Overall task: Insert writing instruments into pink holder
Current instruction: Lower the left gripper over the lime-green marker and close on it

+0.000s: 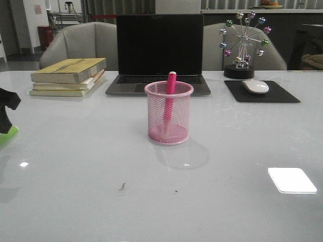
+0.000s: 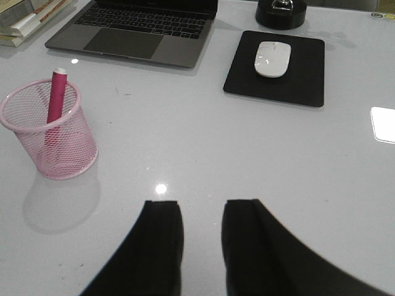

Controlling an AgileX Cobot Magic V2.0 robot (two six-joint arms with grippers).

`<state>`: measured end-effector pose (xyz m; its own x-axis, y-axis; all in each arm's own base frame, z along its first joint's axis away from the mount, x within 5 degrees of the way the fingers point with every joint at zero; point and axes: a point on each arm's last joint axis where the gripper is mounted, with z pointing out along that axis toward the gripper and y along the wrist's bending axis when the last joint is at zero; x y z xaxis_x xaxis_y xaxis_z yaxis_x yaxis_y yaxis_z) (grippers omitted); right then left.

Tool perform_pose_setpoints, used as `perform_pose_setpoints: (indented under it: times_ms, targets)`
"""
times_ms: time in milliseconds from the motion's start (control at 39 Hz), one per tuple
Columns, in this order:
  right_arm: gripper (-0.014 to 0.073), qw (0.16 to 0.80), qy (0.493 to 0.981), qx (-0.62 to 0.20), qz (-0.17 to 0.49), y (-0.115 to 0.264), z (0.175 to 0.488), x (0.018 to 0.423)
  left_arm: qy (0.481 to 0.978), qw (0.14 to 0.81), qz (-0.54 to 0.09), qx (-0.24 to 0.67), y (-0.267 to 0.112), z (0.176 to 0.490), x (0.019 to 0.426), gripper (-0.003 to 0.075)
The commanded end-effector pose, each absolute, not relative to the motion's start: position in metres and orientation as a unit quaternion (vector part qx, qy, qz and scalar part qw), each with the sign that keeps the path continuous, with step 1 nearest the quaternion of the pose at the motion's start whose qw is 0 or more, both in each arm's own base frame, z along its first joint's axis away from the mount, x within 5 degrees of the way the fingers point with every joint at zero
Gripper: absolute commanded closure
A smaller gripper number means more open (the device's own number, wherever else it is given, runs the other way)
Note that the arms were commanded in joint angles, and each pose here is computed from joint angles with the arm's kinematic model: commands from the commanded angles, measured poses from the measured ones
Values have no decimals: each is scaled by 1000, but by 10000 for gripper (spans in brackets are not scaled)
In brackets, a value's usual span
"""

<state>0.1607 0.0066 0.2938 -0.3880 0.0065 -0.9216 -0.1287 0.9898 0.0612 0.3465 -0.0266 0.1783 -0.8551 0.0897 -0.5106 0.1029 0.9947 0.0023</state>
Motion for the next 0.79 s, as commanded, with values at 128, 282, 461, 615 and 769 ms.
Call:
perform_pose_setpoints:
  times_ms: [128, 282, 461, 615, 769]
  targets:
    - [286, 579, 813, -22, 55, 4, 306, 164, 954, 296, -17, 47, -27, 194, 353, 342]
    - [286, 579, 813, -22, 55, 4, 306, 164, 962, 269, -22, 46, -28, 182, 353, 342]
    - [286, 578, 814, -22, 56, 4, 306, 164, 968, 248, -24, 45, -29, 174, 352, 344]
    - [286, 578, 814, -22, 56, 4, 306, 164, 973, 225, -24, 46, -29, 166, 351, 349]
    - [286, 578, 814, -22, 56, 4, 306, 164, 977, 208, -25, 46, -29, 159, 350, 428]
